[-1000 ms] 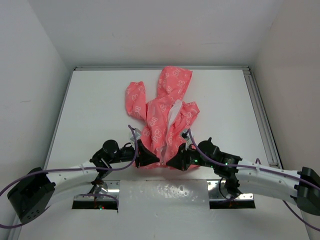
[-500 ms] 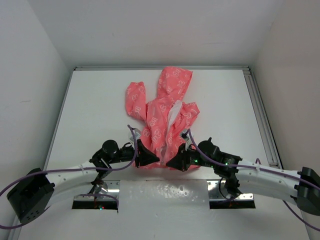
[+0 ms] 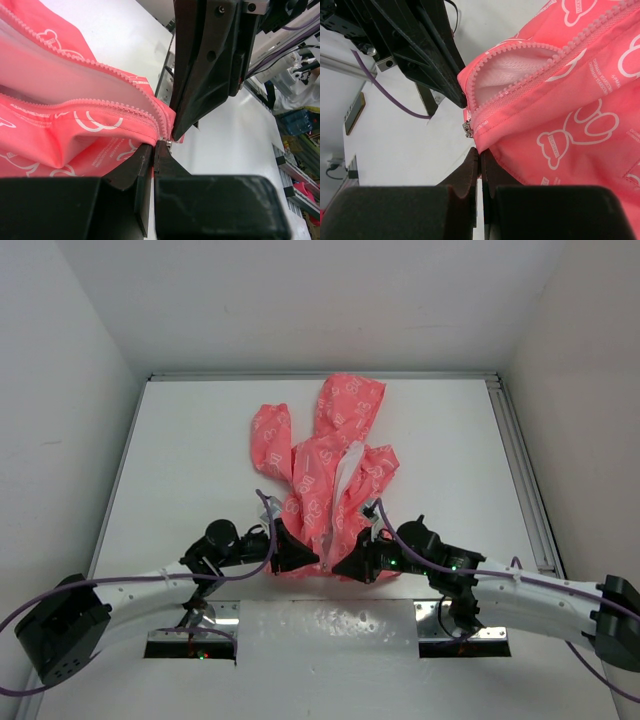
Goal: Zip up the jacket
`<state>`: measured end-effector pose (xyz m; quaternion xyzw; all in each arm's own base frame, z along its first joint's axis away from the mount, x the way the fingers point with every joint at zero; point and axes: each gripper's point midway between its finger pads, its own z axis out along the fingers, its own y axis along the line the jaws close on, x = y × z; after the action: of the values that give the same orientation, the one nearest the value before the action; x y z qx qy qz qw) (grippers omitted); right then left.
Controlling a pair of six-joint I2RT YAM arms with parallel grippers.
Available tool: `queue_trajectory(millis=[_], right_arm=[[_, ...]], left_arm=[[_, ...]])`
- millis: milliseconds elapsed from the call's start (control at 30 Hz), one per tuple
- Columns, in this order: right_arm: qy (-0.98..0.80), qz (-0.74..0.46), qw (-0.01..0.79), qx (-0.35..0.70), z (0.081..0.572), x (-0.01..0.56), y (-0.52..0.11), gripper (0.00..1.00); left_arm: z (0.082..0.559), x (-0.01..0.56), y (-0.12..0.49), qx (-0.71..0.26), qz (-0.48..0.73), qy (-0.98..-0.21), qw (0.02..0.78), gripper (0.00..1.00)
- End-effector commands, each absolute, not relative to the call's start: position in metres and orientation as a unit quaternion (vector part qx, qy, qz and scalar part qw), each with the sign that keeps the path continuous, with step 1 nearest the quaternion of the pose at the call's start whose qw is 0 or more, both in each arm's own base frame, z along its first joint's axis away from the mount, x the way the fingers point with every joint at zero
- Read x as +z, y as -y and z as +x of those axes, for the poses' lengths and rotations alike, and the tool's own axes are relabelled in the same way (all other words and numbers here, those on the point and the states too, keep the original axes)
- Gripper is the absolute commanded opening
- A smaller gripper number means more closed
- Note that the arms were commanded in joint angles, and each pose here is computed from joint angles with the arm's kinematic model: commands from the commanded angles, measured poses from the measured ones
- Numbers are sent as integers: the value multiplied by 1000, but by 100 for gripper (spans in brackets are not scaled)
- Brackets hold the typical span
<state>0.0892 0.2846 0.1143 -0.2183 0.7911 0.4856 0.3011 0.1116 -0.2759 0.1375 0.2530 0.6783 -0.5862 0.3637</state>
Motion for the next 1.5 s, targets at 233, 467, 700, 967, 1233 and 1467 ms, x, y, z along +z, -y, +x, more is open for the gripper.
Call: queue_trajectory(millis=[233,467,700,967,1233,1467], right_arm=[[-765,-228,332,503,95,146,-292,0],[-764,-227,332,504,95,148,-292,0],[-764,-226,334,504,95,148,-291,0],[-755,-228,344,510,96,155,-292,0],[-733,-222,369,527,101,168,-297,0],[-725,-202,387,533,108,171,-296,0]], left_arm=[[108,151,277,-604,269,-648,378,0],[105,151,277,-608,273,-646,373,0],[101,151,278,-616,280,-641,362,0],[94,151,280,-626,294,-636,343,0],[93,151,280,-629,290,-637,339,0],[89,157,279,-641,283,-630,335,0]])
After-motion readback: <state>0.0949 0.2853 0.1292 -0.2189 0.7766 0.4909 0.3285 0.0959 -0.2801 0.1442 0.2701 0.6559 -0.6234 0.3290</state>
